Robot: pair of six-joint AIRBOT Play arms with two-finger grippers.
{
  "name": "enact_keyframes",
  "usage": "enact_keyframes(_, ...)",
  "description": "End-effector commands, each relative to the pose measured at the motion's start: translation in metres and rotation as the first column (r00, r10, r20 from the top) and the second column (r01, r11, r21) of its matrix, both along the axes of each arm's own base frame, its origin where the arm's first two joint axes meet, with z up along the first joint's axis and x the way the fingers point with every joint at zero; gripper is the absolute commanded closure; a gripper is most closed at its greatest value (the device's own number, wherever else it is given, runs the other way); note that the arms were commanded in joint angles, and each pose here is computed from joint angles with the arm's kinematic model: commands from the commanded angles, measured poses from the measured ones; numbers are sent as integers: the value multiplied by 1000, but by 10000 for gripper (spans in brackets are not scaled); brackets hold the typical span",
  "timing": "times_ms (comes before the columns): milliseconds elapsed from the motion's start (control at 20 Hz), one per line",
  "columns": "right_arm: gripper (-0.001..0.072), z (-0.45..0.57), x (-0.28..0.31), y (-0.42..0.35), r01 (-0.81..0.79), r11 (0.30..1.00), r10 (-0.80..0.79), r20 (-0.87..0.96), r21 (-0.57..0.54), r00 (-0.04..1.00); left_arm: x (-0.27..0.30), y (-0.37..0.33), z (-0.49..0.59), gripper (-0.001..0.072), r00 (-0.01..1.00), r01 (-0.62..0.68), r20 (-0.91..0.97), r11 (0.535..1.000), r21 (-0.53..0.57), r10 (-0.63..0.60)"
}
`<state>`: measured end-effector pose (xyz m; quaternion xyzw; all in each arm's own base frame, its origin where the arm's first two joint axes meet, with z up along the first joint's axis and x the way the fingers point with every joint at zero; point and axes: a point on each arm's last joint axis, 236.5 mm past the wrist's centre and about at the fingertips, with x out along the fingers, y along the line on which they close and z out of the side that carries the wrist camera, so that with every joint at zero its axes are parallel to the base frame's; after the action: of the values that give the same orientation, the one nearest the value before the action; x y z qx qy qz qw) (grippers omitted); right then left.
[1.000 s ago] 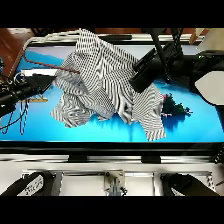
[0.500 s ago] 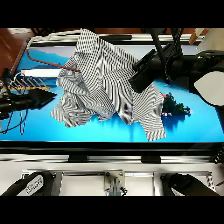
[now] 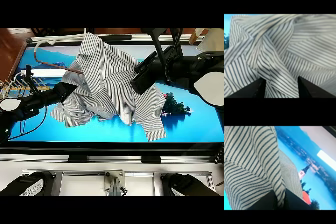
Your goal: Fold the shirts.
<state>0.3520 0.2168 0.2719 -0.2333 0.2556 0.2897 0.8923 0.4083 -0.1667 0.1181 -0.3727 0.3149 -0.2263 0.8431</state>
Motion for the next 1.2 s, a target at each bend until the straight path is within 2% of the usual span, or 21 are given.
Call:
enact_keyframes(0, 628, -3, -1, -3, 7, 1000, -7, -11, -17, 1000, 18, 15, 5, 241, 993, -114, 43, 993, 6, 113)
enact_keyframes(150, 629, -3, -1, -3, 6, 1000, -6, -10, -16, 1000, 25, 26, 6, 245, 986, -159, 55, 987, 12, 158)
enact_keyframes(200, 629, -3, -1, -3, 6, 1000, -6, -10, -16, 1000, 26, 26, 4, 269, 986, -161, 51, 987, 13, 160)
enact_keyframes(250, 628, -3, -1, -3, 6, 1000, -6, -10, -16, 1000, 27, 24, 0, 352, 987, -158, 41, 987, 13, 158)
enact_keyframes(300, 628, -3, -1, -3, 6, 1000, -6, -9, -16, 1000, 28, 22, -6, 386, 988, -154, 27, 988, 17, 153)
enact_keyframes(600, 628, -2, 0, -2, 6, 1000, -6, -4, -11, 1000, 35, 18, -37, 369, 984, -170, -52, 985, 17, 171)
enact_keyframes(750, 628, -2, 0, -3, 7, 1000, -7, -3, -13, 1000, 45, 25, -29, 376, 968, -246, -64, 968, -54, 243)
enact_keyframes(800, 628, -2, 0, -3, 7, 1000, -7, -3, -14, 1000, 47, 29, -28, 475, 962, -268, -65, 961, -68, 264)
enact_keyframes(850, 628, -2, 0, -3, 7, 1000, -8, -3, -14, 1000, 49, 31, -26, 619, 960, -278, -61, 958, -71, 274)
enact_keyframes(900, 628, -2, 0, -3, 8, 1000, -8, -3, -15, 1000, 49, 30, -23, 653, 963, -269, -47, 961, -63, 266)
enact_keyframes(1150, 628, -4, 6, -19, 47, 996, -46, 18, -78, 999, 57, 41, 23, 654, 964, -242, 101, 970, -28, 244)
